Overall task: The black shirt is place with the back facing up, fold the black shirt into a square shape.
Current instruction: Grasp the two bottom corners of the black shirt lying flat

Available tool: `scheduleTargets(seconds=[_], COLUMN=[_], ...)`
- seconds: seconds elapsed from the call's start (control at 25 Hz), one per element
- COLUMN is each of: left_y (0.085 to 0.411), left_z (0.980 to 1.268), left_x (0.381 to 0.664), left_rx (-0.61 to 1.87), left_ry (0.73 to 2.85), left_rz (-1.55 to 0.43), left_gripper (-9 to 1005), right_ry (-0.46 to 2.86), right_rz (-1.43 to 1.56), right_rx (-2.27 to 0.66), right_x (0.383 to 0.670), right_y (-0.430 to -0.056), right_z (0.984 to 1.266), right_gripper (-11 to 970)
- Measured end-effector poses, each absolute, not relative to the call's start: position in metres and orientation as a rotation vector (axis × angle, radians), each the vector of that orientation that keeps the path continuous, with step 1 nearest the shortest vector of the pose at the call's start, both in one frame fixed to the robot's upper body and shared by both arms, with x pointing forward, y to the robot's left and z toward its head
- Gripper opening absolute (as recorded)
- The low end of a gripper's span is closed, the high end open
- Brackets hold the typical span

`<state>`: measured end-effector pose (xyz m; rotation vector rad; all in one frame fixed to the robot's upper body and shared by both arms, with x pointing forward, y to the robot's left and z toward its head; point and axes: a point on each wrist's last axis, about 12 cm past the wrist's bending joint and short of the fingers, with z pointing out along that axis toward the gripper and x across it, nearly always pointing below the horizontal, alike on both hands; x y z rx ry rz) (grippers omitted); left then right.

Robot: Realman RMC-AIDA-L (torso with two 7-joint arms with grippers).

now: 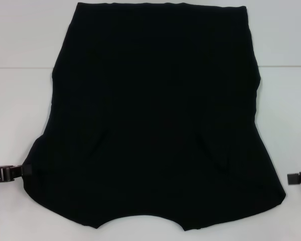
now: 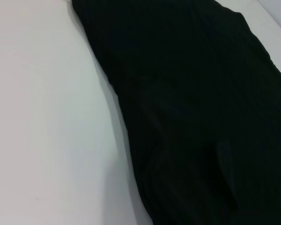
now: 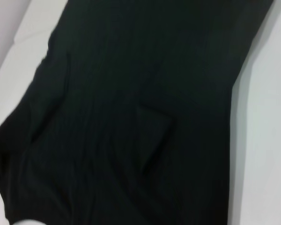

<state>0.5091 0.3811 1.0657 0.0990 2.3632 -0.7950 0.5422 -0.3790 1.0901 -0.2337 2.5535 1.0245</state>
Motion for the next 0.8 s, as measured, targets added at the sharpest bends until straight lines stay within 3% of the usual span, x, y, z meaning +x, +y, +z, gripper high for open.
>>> scheduleTargets(seconds=[0.4, 0.8], left_y=[0.381, 0.382], left_z=[1.066, 1.066], left_x=[0.511, 0.510], left_rx=[0.105, 0.109], left_ry=[2.359, 2.351], left_rz=[-0.788, -0.782], left_gripper=[45, 52], right_ry=[2.653, 2.665], right_rz=[1.008, 0.979], right_rx=[-0.293, -0.283], right_x=[0.553, 0.559], right_y=[-0.349, -0.346], right_z=[1.083, 1.083], right_gripper=[787, 781])
